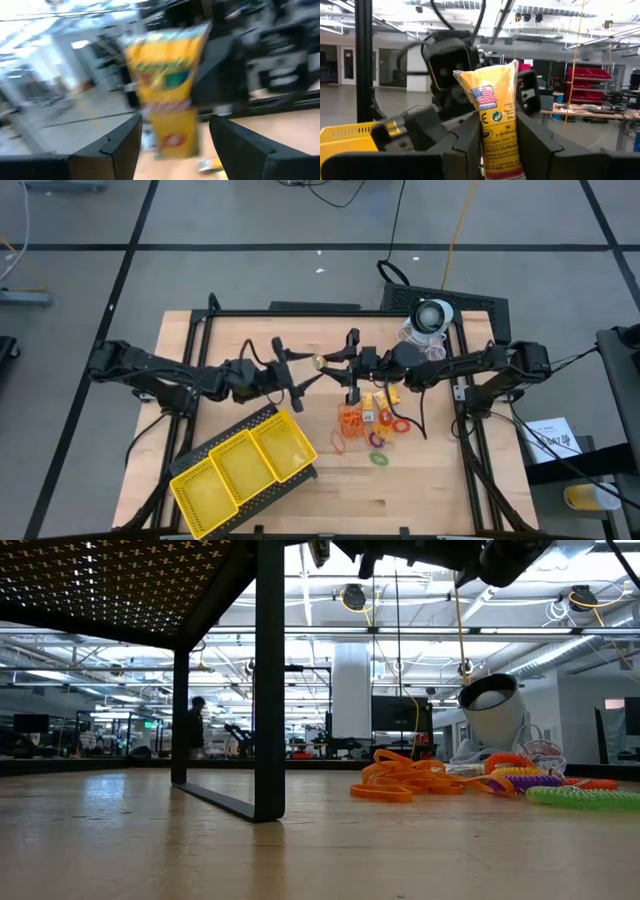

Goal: Pick & Place Office Desk Supplies
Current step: Put the crayon box into the left yellow bin on the shelf

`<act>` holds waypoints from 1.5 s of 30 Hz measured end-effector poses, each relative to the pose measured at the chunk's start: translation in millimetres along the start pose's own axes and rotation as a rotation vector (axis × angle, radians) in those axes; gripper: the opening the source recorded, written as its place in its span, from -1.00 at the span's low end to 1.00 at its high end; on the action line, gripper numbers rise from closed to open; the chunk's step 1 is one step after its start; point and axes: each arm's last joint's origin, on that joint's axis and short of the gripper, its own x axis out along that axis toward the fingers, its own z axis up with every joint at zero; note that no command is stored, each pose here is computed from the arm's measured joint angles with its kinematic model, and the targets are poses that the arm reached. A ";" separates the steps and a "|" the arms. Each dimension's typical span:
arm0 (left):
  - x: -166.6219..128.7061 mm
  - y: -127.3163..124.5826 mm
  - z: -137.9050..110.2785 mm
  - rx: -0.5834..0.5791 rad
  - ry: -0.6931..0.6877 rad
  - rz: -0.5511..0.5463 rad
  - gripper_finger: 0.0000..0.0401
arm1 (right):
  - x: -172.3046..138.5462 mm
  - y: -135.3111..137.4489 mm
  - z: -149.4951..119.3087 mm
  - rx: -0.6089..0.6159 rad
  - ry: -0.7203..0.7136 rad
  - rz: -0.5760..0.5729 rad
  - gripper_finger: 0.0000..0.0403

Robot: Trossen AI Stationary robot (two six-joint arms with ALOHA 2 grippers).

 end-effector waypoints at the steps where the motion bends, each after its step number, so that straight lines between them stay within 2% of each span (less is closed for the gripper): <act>1: 0.5 -0.2 -0.2 -0.018 -0.012 -0.038 0.20 | 0.1 0.7 -0.7 0.001 0.004 0.002 -0.49; 7: 3.8 3.3 -2.7 -0.118 -0.043 -0.173 0.20 | 0.5 9.1 0.4 -0.002 -0.005 0.063 -0.49; 16: 5.5 6.9 -2.0 -0.132 -0.082 -0.230 0.17 | 0.7 13.9 1.1 0.003 -0.010 0.082 -0.52; 20: 5.3 6.4 -0.9 -0.134 -0.103 -0.266 -0.04 | 0.6 13.9 1.6 0.002 -0.014 0.084 -0.51; 24: 5.2 6.4 -0.9 -0.134 -0.105 -0.269 -0.33 | 0.6 14.2 1.8 0.009 -0.015 0.088 -0.51; 27: 5.3 6.9 -1.1 -0.137 -0.102 -0.257 -0.48 | 0.5 14.0 2.1 0.007 -0.017 0.083 -0.51; 30: 5.3 7.1 -1.1 -0.153 -0.094 -0.235 -0.52 | 0.5 13.6 1.9 0.007 -0.014 0.079 -0.50; 33: 4.7 6.4 -1.6 -0.155 -0.082 -0.230 -0.46 | -1.3 13.6 4.2 0.008 0.013 0.079 -0.44; 38: -13.7 10.7 14.2 -0.161 -0.101 -0.256 -0.41 | -13.1 13.2 24.1 0.011 0.079 0.082 -0.28; 45: -61.8 12.5 33.3 -0.208 -0.027 -0.379 -0.52 | -37.2 13.2 46.4 0.000 0.220 0.089 -0.12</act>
